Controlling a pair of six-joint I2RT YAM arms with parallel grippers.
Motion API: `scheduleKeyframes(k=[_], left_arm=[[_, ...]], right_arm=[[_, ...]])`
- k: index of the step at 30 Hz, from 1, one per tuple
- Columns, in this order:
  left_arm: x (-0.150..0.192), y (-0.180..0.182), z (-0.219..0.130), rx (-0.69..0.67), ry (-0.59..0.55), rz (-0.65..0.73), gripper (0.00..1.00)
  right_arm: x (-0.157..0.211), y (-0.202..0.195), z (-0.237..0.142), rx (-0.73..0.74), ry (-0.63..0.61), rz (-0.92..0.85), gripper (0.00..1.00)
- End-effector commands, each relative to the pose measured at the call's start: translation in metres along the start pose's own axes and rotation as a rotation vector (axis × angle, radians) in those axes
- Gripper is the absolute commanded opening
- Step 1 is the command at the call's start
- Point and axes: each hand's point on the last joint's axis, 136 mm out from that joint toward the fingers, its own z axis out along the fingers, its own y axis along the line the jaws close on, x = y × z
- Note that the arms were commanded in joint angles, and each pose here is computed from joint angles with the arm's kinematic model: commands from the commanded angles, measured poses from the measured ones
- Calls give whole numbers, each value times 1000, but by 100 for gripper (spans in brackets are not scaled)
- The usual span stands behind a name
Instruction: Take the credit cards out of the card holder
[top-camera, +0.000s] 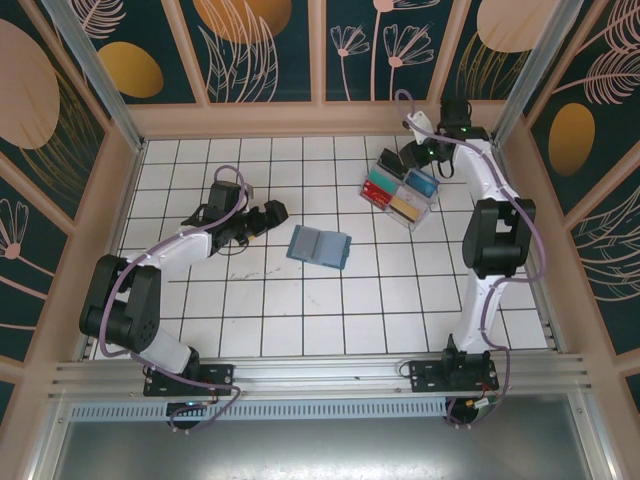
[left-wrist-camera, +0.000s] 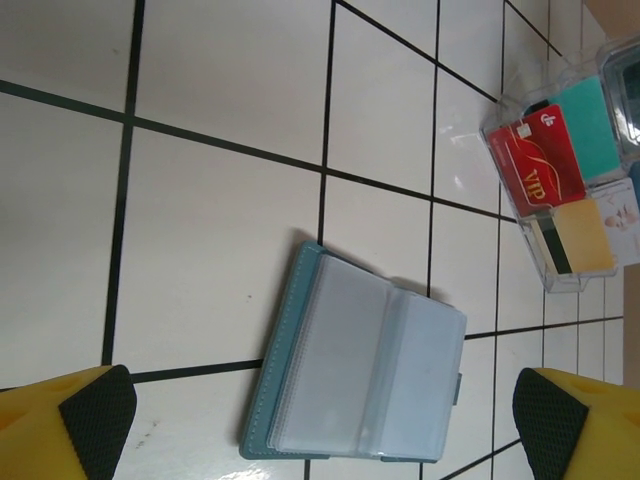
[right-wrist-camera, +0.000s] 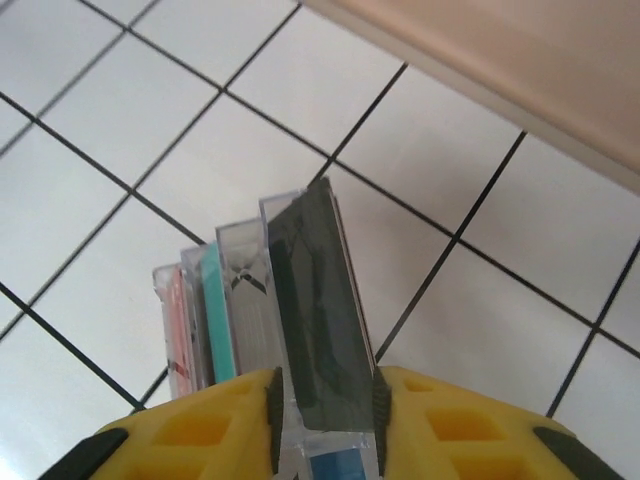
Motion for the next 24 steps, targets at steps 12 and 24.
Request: scheduleKeyframes(k=[12,24], left_arm=[[-15,31,-11,-98,-74,-40,99],[-22,46,-11,-119,-88,-71,99]], right_arm=[[-35,191,-45,-219,-208,347,53],[50,281,48,12,122,654,52]])
